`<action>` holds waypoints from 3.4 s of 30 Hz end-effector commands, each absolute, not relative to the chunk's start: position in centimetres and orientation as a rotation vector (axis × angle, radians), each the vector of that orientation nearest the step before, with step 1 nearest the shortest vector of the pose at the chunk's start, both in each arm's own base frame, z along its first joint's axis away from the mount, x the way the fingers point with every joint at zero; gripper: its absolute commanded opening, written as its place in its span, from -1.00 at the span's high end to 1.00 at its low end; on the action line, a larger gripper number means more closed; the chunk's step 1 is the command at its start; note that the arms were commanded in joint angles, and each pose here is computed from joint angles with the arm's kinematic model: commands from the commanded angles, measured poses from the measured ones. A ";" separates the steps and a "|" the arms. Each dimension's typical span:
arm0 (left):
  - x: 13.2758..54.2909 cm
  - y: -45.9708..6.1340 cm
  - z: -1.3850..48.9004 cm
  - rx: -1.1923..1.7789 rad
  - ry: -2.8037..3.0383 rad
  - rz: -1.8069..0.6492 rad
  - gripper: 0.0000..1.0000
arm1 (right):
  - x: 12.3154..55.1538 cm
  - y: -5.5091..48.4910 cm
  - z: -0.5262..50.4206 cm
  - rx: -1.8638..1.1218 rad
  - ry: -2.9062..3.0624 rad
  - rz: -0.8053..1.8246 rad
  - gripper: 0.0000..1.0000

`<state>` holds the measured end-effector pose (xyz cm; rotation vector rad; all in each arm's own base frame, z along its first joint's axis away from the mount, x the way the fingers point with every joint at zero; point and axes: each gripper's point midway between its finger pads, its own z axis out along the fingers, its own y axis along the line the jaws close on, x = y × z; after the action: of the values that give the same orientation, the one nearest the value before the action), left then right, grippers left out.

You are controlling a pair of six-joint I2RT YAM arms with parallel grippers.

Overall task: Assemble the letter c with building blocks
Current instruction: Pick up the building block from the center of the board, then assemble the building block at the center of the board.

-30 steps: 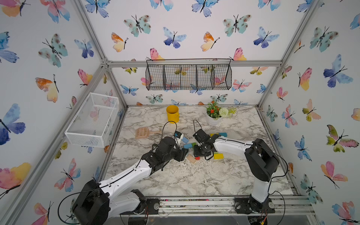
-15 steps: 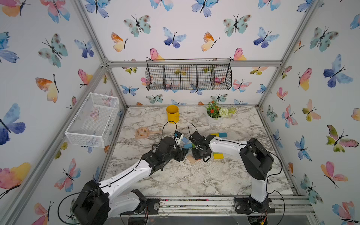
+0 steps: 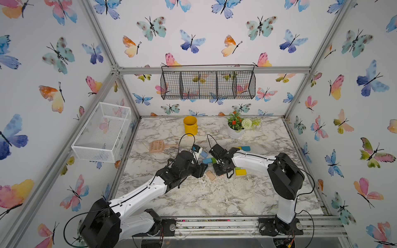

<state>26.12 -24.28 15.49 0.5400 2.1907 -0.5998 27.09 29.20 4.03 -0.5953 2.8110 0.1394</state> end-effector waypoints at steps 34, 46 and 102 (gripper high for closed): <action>25.3 -24.8 16.5 0.595 2.148 -0.660 -0.27 | 26.7 10.7 5.0 0.079 2.859 0.158 0.53; 22.8 -26.6 17.6 0.779 2.052 -0.815 -0.26 | 27.0 9.2 3.4 0.160 2.878 0.174 0.50; 23.1 -26.6 17.3 0.768 2.072 -0.793 -0.23 | 27.2 6.8 5.2 0.332 2.801 0.283 0.66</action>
<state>22.88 -26.66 16.48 0.7777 2.0991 -0.8019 28.30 7.63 5.80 0.2987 2.7731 0.3046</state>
